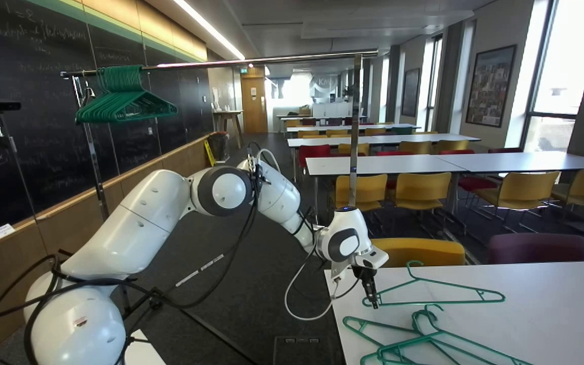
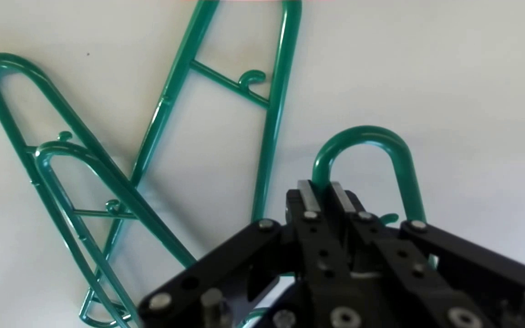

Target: Hang the clothing hanger on the clothing rack

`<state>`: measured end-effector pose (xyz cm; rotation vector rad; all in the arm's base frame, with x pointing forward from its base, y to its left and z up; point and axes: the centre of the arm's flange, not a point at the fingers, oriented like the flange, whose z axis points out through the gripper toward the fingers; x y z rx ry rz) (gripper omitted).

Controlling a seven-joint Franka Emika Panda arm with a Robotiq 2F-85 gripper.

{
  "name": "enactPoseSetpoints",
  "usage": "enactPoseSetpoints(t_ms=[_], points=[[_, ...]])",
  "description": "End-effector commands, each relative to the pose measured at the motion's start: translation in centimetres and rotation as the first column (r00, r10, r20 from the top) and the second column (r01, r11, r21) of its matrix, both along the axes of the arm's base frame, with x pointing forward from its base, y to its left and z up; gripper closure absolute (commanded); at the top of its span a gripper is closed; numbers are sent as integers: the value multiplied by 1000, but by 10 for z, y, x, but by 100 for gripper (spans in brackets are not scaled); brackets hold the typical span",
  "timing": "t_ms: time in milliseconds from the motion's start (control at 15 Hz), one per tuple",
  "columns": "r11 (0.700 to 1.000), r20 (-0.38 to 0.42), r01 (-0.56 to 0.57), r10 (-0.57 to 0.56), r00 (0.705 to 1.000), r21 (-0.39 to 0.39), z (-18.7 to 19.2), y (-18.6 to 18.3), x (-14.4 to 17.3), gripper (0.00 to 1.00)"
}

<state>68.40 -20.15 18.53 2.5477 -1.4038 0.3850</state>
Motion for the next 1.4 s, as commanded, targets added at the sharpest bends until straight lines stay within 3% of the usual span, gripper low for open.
enactPoseSetpoints(t_ms=[0,267,600,1067,1200,1333], points=[[999,45,-39,38,998,21,35,18,-46,97],[971,51,-201,195,979,134,58,39,-92,97],[905,108,-405,393,913,130,87,63,-139,97],[844,127,-515,500,857,150,122,82,-206,97],[802,130,-560,544,829,208,131,89,-215,97],[732,136,-610,600,788,303,138,98,-219,97]])
